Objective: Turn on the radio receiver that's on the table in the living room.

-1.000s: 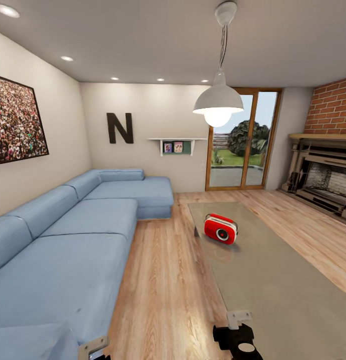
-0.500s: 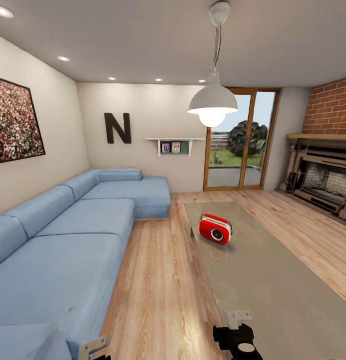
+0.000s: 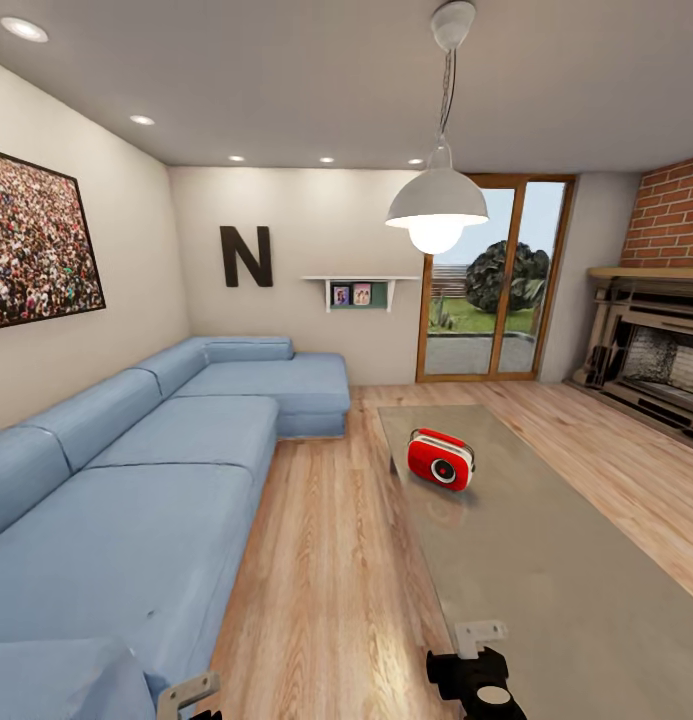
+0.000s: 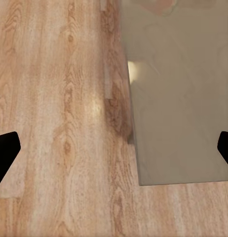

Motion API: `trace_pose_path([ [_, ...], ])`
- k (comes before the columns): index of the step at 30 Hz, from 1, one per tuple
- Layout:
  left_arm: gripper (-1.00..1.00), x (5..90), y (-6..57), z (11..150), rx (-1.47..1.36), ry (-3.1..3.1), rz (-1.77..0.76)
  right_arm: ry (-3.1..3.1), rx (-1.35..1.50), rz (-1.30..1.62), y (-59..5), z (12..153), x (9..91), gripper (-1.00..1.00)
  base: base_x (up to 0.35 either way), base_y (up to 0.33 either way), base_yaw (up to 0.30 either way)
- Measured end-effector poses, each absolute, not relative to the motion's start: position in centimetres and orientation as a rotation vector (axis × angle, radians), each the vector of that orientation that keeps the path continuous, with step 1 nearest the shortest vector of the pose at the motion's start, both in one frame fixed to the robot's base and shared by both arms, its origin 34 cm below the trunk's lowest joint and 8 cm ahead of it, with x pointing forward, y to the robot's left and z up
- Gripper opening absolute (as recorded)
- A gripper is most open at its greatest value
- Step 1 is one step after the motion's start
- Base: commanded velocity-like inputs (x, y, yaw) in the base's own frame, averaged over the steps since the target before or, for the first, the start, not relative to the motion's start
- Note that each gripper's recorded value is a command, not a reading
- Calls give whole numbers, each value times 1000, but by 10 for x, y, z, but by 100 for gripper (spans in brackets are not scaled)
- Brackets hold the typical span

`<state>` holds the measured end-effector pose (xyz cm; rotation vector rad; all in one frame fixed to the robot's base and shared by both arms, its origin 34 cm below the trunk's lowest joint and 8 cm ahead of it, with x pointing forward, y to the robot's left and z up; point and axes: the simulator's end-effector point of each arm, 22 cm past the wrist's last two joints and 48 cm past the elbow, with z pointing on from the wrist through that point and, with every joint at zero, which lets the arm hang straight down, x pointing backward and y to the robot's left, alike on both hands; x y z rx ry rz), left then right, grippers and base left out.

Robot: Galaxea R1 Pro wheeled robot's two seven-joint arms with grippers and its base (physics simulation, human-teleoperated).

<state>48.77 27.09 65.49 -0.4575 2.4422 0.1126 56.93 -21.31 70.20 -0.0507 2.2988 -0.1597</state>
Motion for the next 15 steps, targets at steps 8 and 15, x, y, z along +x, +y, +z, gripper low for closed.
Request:
trace_pose_path([
  [8, 100, 488, 271, 655, -458, 2441, 113, 2299, -52, -159, -213, 702, 569, 100, 0, 0, 0],
  [15, 100, 488, 271, 655, -458, 2442, 112, 2299, -53, -159, -213, 702, 569, 100, 154, 24, 0],
])
